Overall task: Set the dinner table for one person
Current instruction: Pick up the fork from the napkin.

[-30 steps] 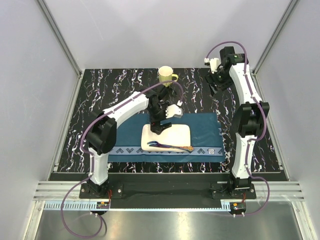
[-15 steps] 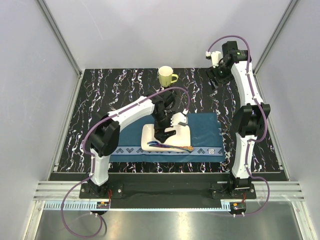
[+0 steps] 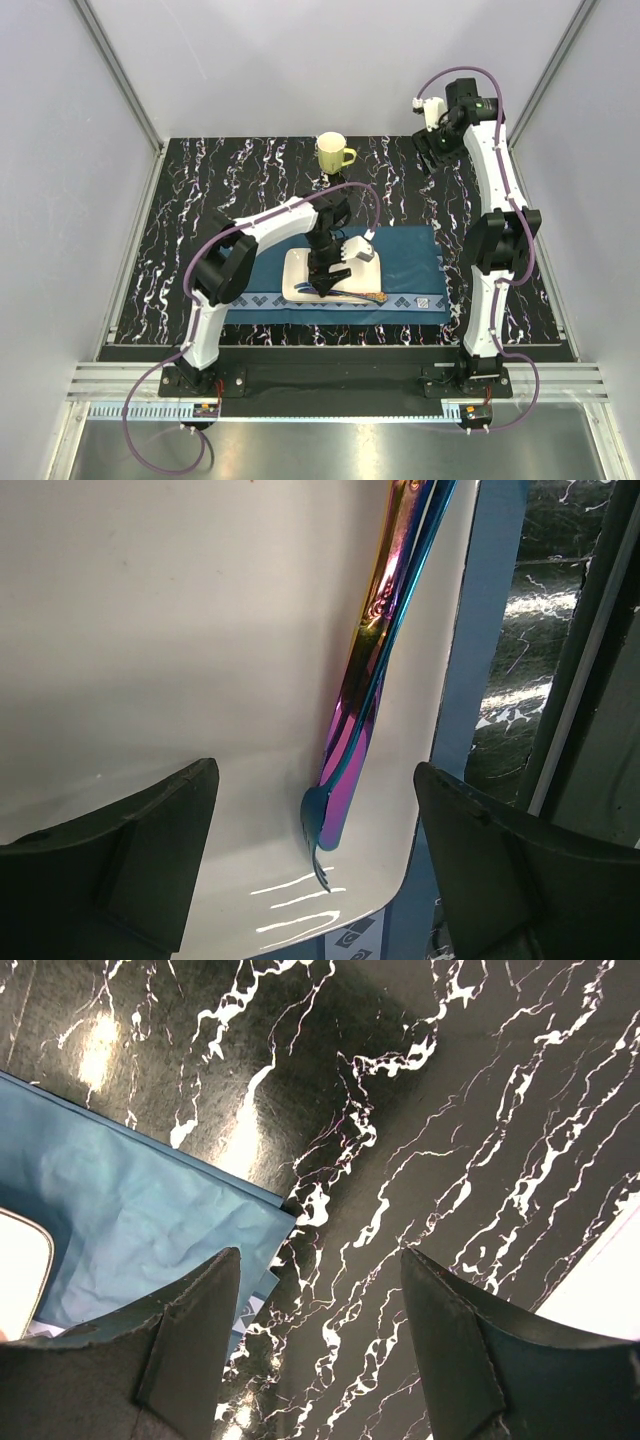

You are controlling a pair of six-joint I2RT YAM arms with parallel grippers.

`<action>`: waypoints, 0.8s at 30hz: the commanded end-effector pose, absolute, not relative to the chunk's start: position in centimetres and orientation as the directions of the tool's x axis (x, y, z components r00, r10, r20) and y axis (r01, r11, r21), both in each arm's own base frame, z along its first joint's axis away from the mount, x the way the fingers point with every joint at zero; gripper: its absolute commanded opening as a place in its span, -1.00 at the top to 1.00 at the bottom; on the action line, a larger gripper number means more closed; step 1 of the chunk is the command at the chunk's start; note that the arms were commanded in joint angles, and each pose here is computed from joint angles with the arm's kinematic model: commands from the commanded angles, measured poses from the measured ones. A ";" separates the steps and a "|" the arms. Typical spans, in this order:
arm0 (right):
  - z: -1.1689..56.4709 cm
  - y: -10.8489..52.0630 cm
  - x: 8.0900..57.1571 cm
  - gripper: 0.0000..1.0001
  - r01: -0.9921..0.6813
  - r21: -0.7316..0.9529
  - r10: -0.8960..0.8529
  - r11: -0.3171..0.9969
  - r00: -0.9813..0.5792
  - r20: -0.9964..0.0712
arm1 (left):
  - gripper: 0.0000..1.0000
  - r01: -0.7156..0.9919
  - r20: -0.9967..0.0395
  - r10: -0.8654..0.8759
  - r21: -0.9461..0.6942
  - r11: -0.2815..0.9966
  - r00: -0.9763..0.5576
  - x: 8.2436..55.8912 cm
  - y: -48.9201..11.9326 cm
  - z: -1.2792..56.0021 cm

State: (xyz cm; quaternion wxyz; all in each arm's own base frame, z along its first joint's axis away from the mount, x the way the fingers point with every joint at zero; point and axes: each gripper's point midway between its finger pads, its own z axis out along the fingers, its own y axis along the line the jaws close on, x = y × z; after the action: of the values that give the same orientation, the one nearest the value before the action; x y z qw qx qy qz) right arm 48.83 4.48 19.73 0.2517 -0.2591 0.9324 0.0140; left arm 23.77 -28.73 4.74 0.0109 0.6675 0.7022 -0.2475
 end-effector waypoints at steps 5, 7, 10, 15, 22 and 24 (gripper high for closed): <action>21.6 4.9 49.5 -0.44 -0.473 -0.105 -0.451 0.875 -0.716 -0.533 | -0.66 0.929 -0.372 0.922 -0.368 -0.040 -0.108 23.2 -29.9 5.0; 21.7 4.9 49.5 -0.43 -0.471 -0.103 -0.448 0.876 -0.718 -0.533 | -0.60 0.927 -0.370 0.923 -0.372 -0.040 -0.109 23.2 -30.1 4.9; 21.8 5.0 49.4 -0.43 -0.470 -0.100 -0.445 0.877 -0.718 -0.536 | -0.52 0.927 -0.374 0.921 -0.374 -0.039 -0.112 23.3 -30.3 4.8; 22.3 5.2 49.5 -0.43 -0.471 -0.092 -0.438 0.878 -0.709 -0.552 | -0.43 0.925 -0.364 0.924 -0.378 -0.030 -0.118 23.5 -30.5 4.3; 23.3 6.0 49.3 -0.42 -0.479 -0.082 -0.434 0.874 -0.694 -0.574 | -0.29 0.926 -0.347 0.930 -0.378 -0.018 -0.124 23.8 -30.6 3.6; 23.5 6.1 49.2 -0.41 -0.480 -0.083 -0.435 0.873 -0.691 -0.578 | -0.28 0.924 -0.340 0.932 -0.383 -0.014 -0.127 23.8 -30.6 3.3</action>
State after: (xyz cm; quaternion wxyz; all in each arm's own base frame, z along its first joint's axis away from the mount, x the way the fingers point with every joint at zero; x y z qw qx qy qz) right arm 49.18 5.10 20.93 0.2710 -0.2491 0.9294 0.0263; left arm 23.73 -29.67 4.08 -0.0065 0.6594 0.7064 -0.2573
